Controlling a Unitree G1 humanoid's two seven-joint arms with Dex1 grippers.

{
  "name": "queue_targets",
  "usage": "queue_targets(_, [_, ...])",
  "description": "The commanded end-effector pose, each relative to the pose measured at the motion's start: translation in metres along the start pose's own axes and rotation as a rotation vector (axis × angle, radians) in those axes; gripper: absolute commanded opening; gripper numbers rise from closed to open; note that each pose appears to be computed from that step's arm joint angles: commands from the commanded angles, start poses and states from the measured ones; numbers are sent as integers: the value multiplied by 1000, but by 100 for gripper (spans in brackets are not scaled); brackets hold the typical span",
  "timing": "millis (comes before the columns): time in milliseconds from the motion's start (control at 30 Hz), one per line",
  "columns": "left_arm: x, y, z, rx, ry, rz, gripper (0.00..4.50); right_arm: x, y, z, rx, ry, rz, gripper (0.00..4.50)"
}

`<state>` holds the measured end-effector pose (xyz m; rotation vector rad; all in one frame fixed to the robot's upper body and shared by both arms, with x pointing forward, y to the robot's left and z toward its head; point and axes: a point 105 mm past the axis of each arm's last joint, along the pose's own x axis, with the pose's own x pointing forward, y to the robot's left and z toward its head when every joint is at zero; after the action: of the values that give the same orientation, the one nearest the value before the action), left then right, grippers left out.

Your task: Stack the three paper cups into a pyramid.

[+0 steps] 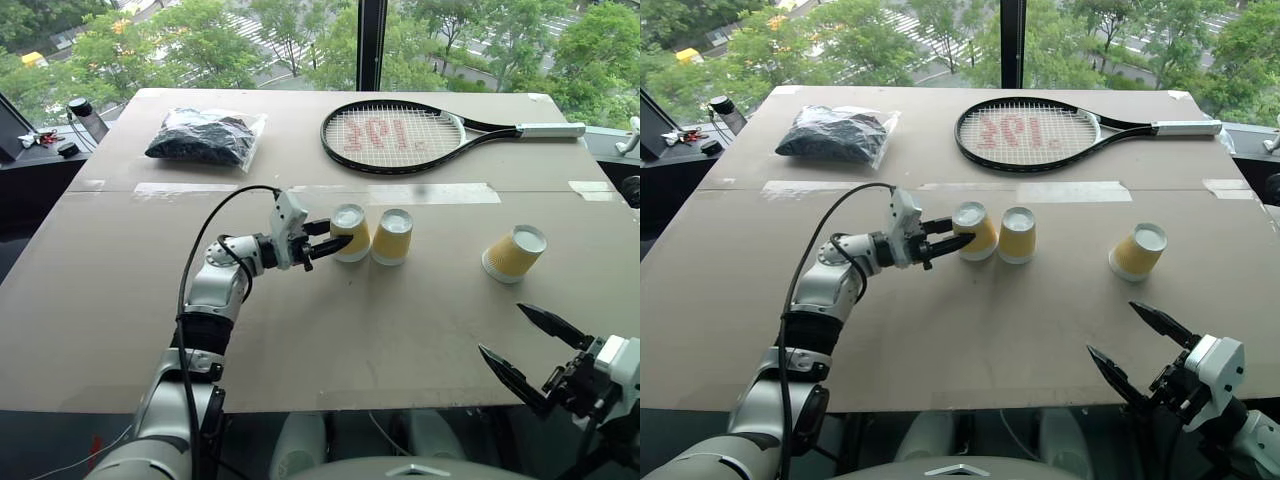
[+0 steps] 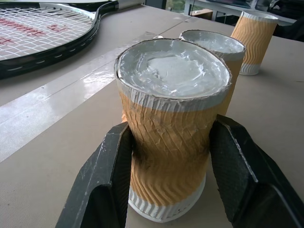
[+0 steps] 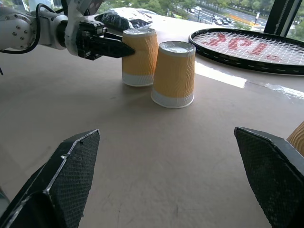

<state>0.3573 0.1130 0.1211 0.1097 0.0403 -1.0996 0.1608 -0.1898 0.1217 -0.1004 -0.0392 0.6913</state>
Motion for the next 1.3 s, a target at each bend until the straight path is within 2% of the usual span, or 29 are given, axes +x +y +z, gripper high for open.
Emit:
queue_targets(33, [0,4,12,51,-19,-4,198,-1,3,11,-46,-28,-9,450])
queue_targets(667, [10,-6,7,56,-1,-48,198,-2,4,11,-48,-24,-17,450])
queue_targets(700, [10,-6,6,50,1,-55,284,-2,4,10,-48,-24,-18,450])
queue_targets(833, [9,-5,8,48,-7,-36,446,-3,3,10,-48,-23,-21,450])
queue_targets(1033, [-5,-8,14,9,-25,-36,446,-1,-2,8,-41,-18,-47,450])
queue_targets(1300, [-60,-25,17,10,11,5,446,15,-65,10,-155,-25,-334,450])
